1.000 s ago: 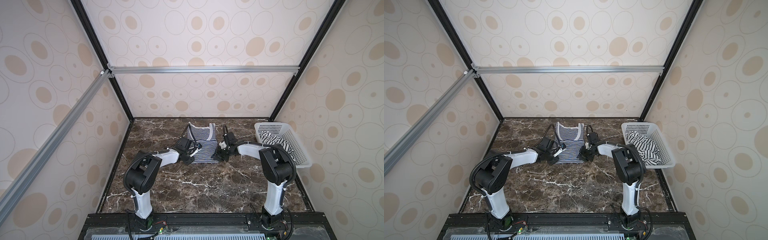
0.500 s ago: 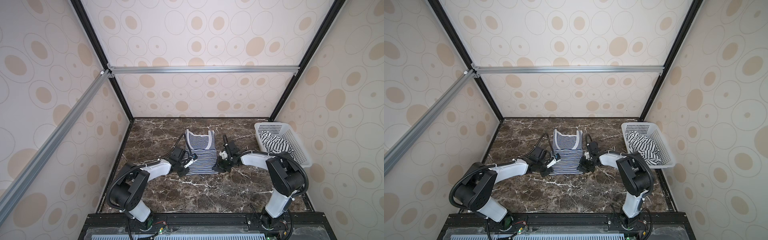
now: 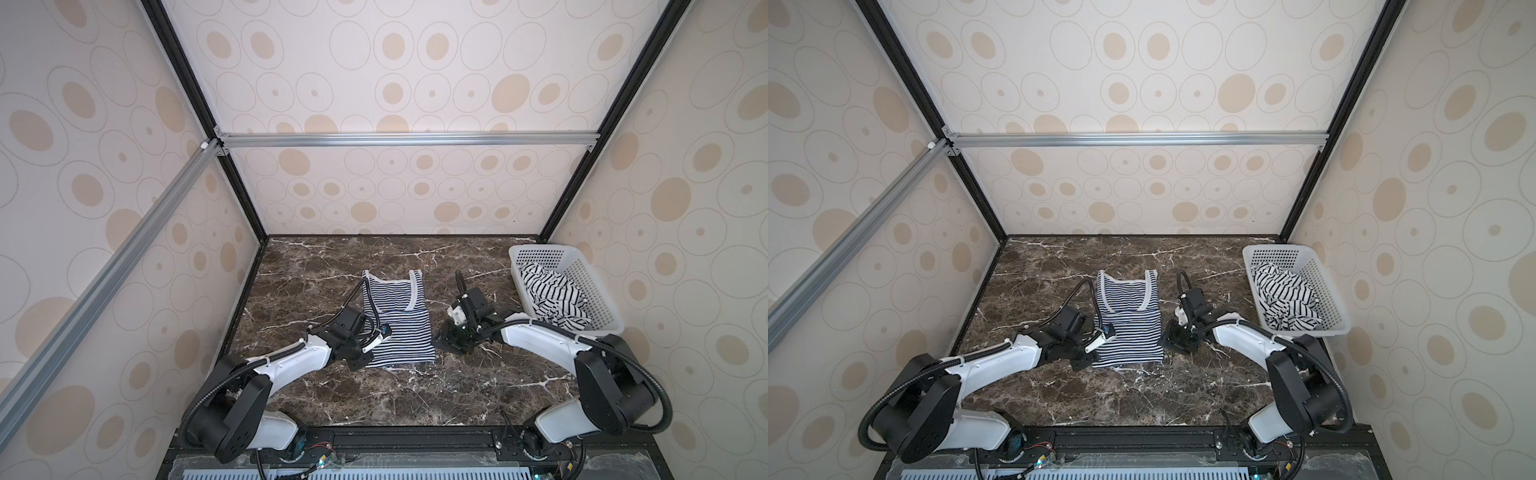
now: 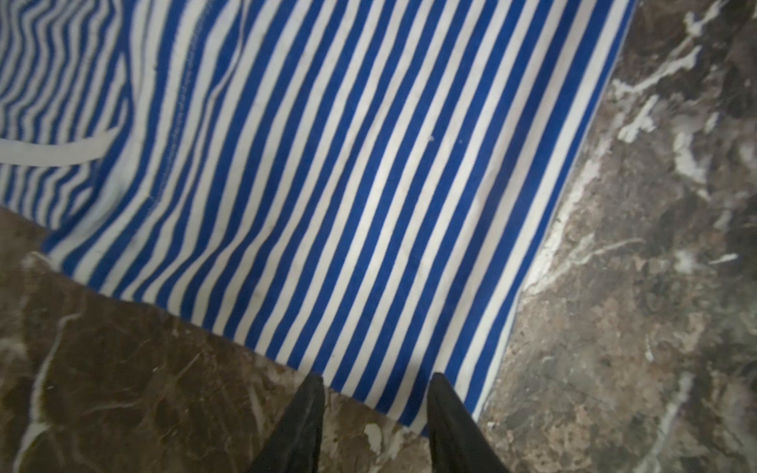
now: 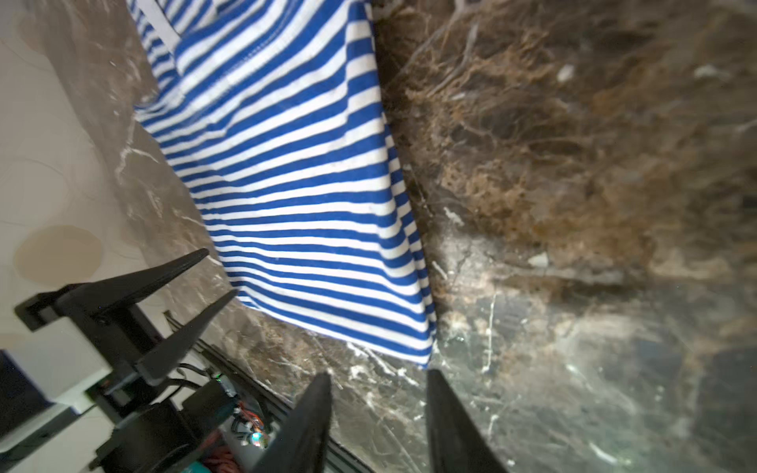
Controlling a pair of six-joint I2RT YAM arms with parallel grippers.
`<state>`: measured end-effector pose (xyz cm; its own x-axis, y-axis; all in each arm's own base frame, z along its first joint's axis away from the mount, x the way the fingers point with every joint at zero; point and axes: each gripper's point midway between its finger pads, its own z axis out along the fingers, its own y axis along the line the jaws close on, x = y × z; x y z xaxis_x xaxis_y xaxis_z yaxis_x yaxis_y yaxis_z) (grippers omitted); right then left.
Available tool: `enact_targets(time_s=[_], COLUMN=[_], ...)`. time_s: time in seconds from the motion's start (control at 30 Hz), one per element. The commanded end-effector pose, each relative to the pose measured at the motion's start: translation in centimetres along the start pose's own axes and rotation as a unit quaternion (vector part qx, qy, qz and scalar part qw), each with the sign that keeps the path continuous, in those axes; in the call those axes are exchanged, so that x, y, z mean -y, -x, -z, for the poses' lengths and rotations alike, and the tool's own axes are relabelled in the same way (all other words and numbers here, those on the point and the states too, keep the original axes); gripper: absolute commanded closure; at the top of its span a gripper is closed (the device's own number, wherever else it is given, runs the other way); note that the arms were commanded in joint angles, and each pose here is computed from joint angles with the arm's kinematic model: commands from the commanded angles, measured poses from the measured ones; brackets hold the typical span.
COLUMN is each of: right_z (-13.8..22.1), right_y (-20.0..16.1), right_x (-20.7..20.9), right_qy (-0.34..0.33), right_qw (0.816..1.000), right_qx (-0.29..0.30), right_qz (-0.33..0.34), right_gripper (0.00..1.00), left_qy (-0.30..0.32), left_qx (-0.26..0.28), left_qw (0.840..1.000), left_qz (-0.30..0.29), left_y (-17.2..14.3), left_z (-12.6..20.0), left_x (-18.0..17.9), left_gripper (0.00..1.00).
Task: Fold and stack tank tops
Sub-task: Move the tank top to the center of the table, then fold the tank top at the center of the table.
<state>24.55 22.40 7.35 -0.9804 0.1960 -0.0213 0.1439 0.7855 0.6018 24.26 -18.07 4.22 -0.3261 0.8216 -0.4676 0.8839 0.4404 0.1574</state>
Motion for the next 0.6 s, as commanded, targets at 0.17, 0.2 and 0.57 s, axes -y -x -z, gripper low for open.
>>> enact_targets(time_s=[0.17, 0.2, 0.57], right_z=[-2.5, -2.7, -4.4], right_y=[-2.8, -2.8, -2.6], right_x=[1.9, 1.8, 3.0], right_qy=[0.025, 0.035, 0.04], right_qw=[0.997, 0.997, 0.992], right_qx=[-0.01, -0.008, 0.002], right_qz=[-0.066, -0.071, -0.117], right_gripper=[0.49, 0.49, 0.52], left_qy=[0.067, 0.072, 0.09], left_qx=[0.019, 0.022, 0.038], left_qw=[0.998, 0.997, 0.995], left_qz=[-0.011, -0.01, -0.006], left_y=[0.1, 0.1, -0.6], left_z=[1.7, 1.8, 2.3], left_x=[-1.5, -1.6, -1.3], left_gripper=[0.51, 0.5, 0.49])
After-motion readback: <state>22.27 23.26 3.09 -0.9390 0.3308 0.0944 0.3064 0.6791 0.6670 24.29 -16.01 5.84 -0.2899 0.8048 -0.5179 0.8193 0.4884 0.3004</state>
